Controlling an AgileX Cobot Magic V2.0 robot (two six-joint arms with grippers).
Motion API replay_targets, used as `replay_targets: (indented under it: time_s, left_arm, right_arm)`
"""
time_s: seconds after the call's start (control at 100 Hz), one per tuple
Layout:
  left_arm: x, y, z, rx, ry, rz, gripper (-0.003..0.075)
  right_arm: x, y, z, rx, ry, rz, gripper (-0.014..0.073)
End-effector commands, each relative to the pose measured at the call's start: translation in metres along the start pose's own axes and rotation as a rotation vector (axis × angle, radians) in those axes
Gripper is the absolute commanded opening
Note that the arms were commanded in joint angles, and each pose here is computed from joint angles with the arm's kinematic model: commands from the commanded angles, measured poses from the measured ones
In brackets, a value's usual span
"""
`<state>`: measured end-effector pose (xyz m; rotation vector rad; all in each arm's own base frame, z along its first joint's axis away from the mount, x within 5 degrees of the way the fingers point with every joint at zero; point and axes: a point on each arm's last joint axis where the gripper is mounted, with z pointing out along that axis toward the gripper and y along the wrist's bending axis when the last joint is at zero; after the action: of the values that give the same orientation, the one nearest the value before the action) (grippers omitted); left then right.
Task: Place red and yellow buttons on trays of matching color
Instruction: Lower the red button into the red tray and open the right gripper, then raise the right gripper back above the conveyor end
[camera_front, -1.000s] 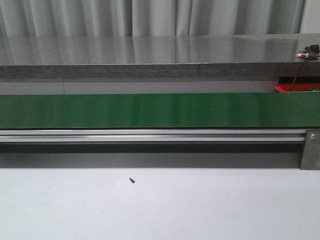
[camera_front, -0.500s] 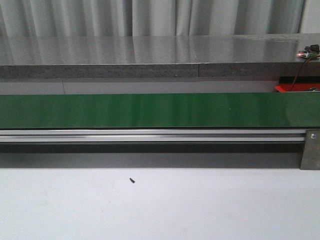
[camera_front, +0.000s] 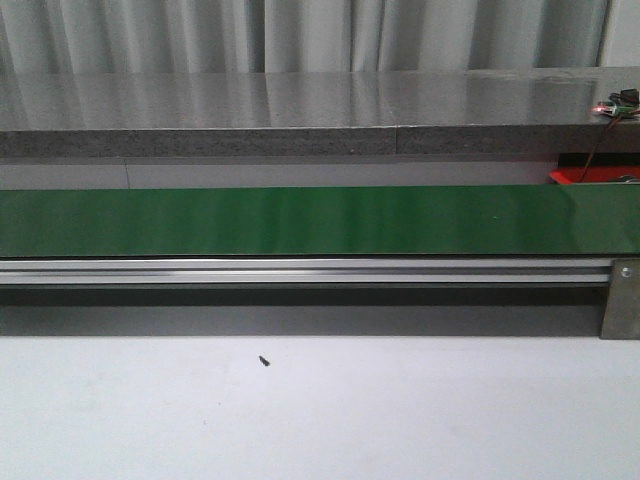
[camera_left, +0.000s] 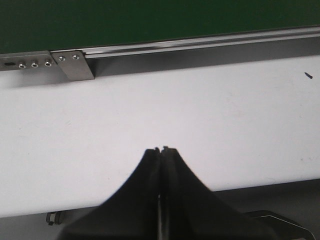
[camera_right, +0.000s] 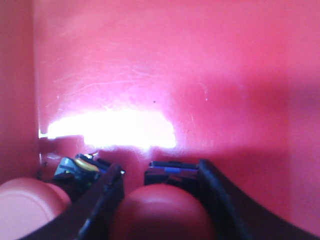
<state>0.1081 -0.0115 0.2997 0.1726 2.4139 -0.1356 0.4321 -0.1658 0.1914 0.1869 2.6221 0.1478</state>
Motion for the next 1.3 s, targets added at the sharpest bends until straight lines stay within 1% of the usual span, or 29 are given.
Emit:
replay_targets:
  time_s: [0.0, 0.31, 0.71, 0.86, 0.97, 1.02, 1.11, 1.16, 1.21, 1.25, 1.29]
  left_arm:
    - [-0.01, -0.001, -0.006, 0.005, -0.075, -0.002, -0.002]
    - [-0.01, -0.001, -0.006, 0.005, -0.075, -0.002, -0.002]
    - [-0.01, -0.001, -0.006, 0.005, -0.075, -0.002, -0.002]
    - [-0.01, -0.001, -0.006, 0.005, -0.075, -0.002, -0.002]
    - [-0.01, -0.001, -0.006, 0.005, -0.075, -0.002, -0.002]
    - [-0.01, -0.001, -0.006, 0.005, -0.075, -0.002, -0.002]
    - [-0.01, -0.001, -0.006, 0.005, -0.075, -0.002, -0.002]
    - [-0.01, -0.001, -0.006, 0.005, -0.075, -0.002, -0.002]
    - [-0.01, -0.001, -0.006, 0.005, -0.075, -0.002, -0.002]
    - [-0.01, -0.001, -0.006, 0.005, -0.075, -0.002, -0.002]
    - [-0.01, -0.001, -0.006, 0.005, -0.075, -0.002, -0.002]
  right_arm:
    - [-0.018, 0.003, -0.037, 0.023, -0.111, -0.009, 0.0363]
    - [-0.025, 0.007, -0.062, 0.05, -0.164, -0.037, 0.0363]
    - [-0.029, 0.016, -0.096, 0.055, -0.214, -0.056, 0.0363]
    - [-0.027, 0.022, -0.11, 0.033, -0.202, -0.062, 0.0363]
    - [-0.025, 0.032, -0.125, -0.02, -0.194, -0.052, 0.0349]
    - [-0.024, 0.039, -0.132, -0.049, -0.188, -0.05, 0.0315]
    - [-0.021, 0.049, -0.142, -0.077, -0.172, -0.067, 0.0204]
    - [-0.02, 0.055, -0.15, -0.085, -0.171, -0.081, 0.0118]
    - [-0.019, 0.061, -0.155, -0.099, -0.165, -0.094, 0.0]
    - [-0.018, 0.068, -0.161, -0.112, -0.163, -0.107, -0.0076]
    - [-0.017, 0.075, -0.166, -0.12, -0.167, -0.122, -0.0056]
